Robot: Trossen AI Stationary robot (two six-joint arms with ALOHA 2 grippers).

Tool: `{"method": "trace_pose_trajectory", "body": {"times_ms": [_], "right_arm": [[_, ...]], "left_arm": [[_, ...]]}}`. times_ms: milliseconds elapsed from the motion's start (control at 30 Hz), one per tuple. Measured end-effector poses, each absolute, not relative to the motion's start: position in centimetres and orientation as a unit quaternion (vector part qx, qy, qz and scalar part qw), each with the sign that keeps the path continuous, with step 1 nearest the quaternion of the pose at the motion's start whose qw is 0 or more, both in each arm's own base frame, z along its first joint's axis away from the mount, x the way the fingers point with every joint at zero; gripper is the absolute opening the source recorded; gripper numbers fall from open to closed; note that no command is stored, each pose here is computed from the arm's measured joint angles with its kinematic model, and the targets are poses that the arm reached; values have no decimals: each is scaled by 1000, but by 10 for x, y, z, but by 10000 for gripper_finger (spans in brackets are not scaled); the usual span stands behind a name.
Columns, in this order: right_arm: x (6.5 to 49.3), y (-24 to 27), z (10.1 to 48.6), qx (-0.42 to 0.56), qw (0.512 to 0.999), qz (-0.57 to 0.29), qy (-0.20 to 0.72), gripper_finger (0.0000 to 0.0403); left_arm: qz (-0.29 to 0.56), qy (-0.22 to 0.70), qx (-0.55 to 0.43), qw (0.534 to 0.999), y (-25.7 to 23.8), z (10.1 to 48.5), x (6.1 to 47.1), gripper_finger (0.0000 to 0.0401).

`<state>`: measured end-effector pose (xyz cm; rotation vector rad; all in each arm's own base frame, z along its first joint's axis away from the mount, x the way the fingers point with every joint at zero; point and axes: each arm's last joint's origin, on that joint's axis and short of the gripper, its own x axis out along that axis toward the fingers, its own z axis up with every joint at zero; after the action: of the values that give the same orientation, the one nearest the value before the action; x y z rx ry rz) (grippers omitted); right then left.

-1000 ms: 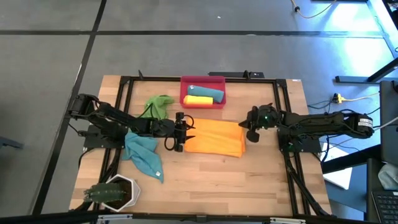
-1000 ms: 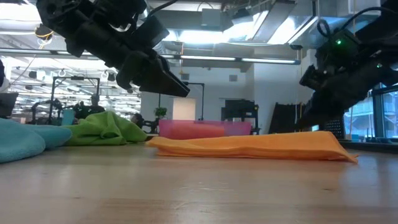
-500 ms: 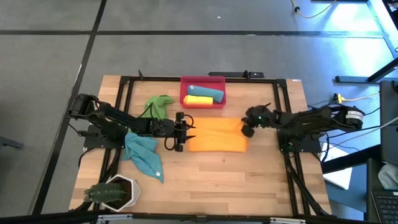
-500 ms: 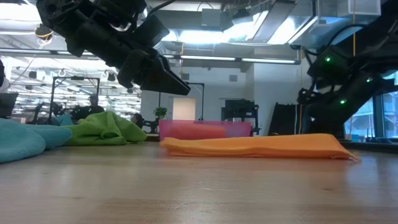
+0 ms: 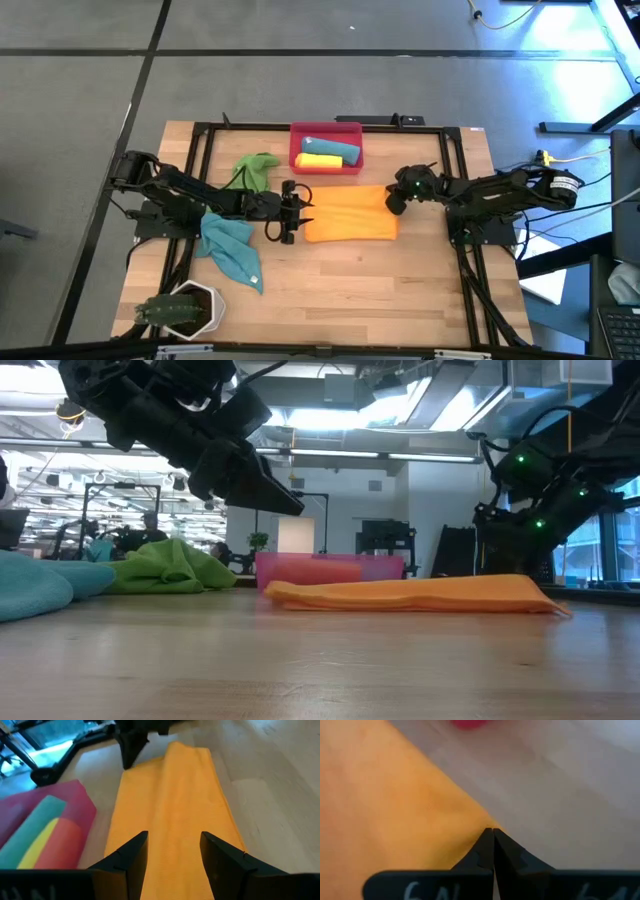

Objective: Roll microfiber towels into tight, uniform cylinder then place into a basket
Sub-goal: Roll the orange microfiber cloth

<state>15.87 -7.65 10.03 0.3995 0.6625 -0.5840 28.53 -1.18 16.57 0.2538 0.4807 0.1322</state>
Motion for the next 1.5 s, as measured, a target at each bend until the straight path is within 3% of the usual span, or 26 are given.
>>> {"method": "trace_pose_trajectory", "body": {"times_ms": [400, 800, 967, 1067, 1500], "right_arm": [[165, -61, 127, 175, 926, -192, 273, 4], [148, -26, 128, 194, 901, -140, 362, 2], [142, -17, 146, 185, 879, -149, 413, 2], [143, -13, 155, 188, 885, -150, 399, 2], [145, 6, 151, 270, 853, -166, 415, 2]], "left_arm": [[39, 228, 85, 969, -19, 167, 286, 169], [52, 198, 77, 976, -13, 167, 291, 169], [52, 192, 76, 977, -14, 163, 294, 169], [53, 178, 74, 980, -14, 165, 296, 169], [43, 57, 55, 996, 3, 210, 318, 169]]}}
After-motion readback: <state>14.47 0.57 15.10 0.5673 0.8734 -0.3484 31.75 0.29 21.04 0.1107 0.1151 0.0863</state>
